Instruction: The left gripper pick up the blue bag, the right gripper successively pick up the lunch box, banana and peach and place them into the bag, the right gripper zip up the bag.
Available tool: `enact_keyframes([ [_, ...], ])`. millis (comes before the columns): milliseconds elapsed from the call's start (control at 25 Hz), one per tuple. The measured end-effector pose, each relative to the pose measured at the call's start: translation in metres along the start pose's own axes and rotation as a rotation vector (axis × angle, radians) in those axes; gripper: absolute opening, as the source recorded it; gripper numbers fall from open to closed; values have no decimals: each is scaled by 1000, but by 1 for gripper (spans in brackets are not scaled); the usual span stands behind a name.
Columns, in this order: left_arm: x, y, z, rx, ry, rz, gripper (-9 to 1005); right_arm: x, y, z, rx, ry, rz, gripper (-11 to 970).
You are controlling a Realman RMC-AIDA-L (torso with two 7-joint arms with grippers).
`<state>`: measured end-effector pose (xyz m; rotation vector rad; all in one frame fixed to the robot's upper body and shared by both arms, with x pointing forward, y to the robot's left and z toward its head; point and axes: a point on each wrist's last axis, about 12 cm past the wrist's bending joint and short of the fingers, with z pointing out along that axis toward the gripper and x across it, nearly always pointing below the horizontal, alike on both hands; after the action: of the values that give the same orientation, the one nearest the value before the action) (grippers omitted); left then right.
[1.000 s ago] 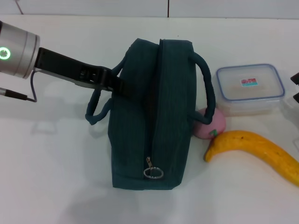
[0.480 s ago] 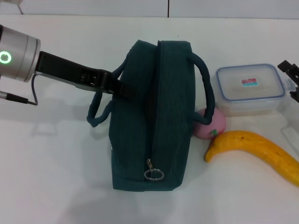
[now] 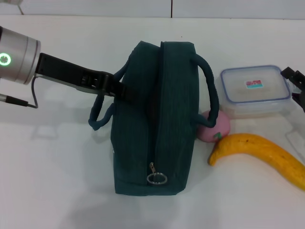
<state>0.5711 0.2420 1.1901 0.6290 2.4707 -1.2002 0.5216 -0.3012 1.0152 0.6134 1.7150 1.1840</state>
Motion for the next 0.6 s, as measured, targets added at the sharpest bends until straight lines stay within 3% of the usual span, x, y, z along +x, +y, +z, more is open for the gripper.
enact_keyframes([
  [80,0,0,0,0,0,0,54,0,0,0,0,1,7,738],
  [200,0,0,0,0,0,0,55,1,0,0,0,2,8,511],
  [400,0,0,0,1,0,0,55,1,0,0,-1,2,9,311],
  [600,0,0,1,2,0,0,55,1,1,2,-6,5,25,199],
])
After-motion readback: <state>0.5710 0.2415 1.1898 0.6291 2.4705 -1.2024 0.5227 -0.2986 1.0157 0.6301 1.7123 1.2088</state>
